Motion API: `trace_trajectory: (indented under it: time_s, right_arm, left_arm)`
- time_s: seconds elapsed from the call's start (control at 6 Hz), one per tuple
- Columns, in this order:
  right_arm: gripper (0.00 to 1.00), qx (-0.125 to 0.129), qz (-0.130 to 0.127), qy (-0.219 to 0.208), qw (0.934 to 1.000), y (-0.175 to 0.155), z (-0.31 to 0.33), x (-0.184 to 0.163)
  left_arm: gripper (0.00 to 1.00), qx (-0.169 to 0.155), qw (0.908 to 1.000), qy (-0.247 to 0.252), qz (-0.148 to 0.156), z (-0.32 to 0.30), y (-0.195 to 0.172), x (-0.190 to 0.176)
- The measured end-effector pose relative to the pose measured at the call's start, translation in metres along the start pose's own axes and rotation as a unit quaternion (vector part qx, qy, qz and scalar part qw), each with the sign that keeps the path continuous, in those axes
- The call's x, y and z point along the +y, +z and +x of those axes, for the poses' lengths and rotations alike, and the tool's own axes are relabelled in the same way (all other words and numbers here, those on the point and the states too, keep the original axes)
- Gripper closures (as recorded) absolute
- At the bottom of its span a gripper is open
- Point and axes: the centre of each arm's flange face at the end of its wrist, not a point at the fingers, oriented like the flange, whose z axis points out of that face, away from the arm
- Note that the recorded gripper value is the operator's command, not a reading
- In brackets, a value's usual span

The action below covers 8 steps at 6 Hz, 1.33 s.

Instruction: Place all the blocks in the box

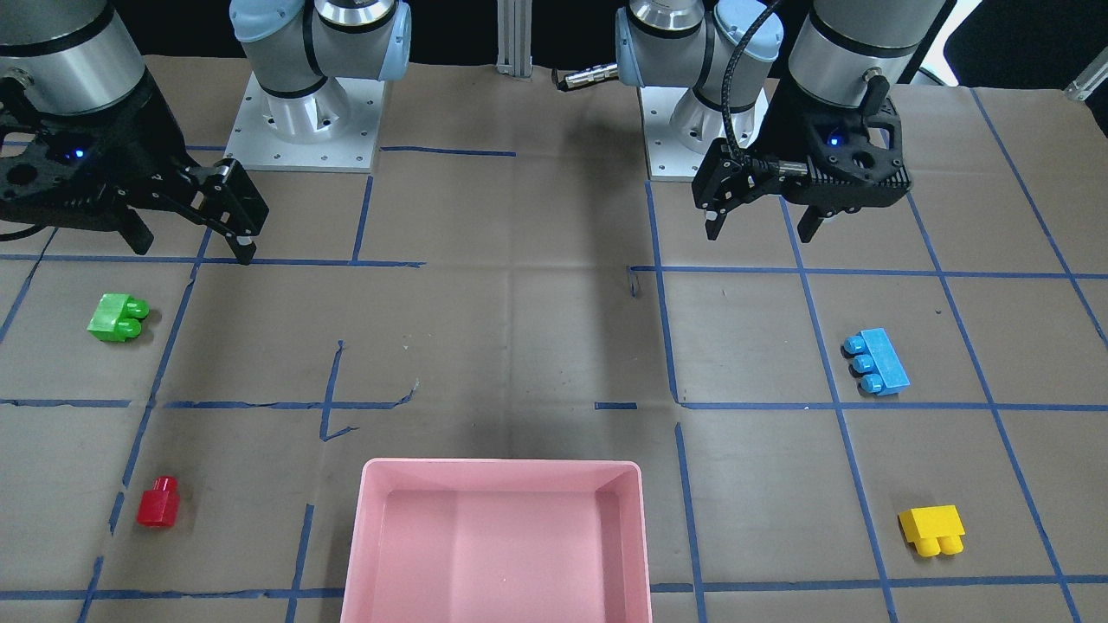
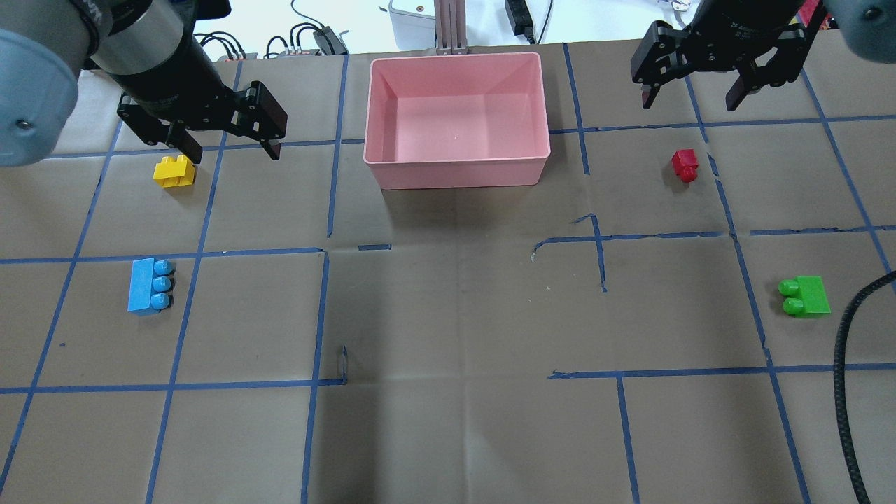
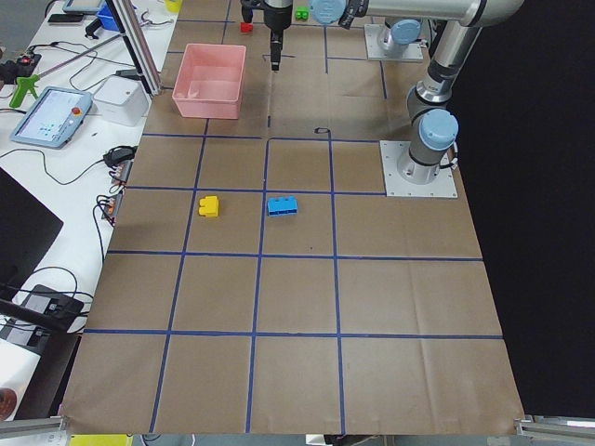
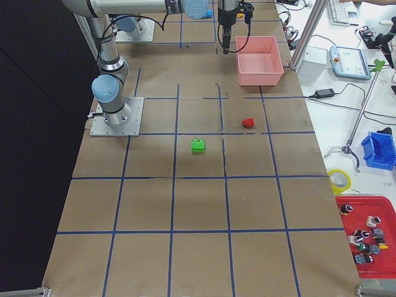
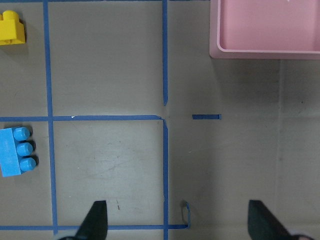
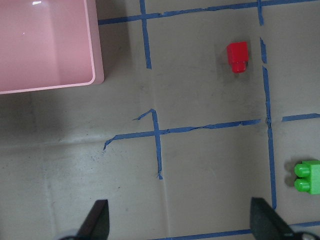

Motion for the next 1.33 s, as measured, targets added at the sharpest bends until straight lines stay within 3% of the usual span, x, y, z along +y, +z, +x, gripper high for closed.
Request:
trace_trajectory:
  time_s: [1.0, 1.33]
  right_arm:
    - [0.0, 0.004, 0.0, 0.001, 1.0, 0.0, 0.001, -0.001]
    - [0.0, 0.004, -0.003, 0.0, 1.0, 0.003, 0.001, 0.0]
  left_arm:
    - [0.01, -0.002, 1.0, 0.0, 0.0, -0.001, -0.001, 0.001]
    - [0.01, -0.006, 0.9997, -0.025, 0.001, -0.036, -0.002, -0.005]
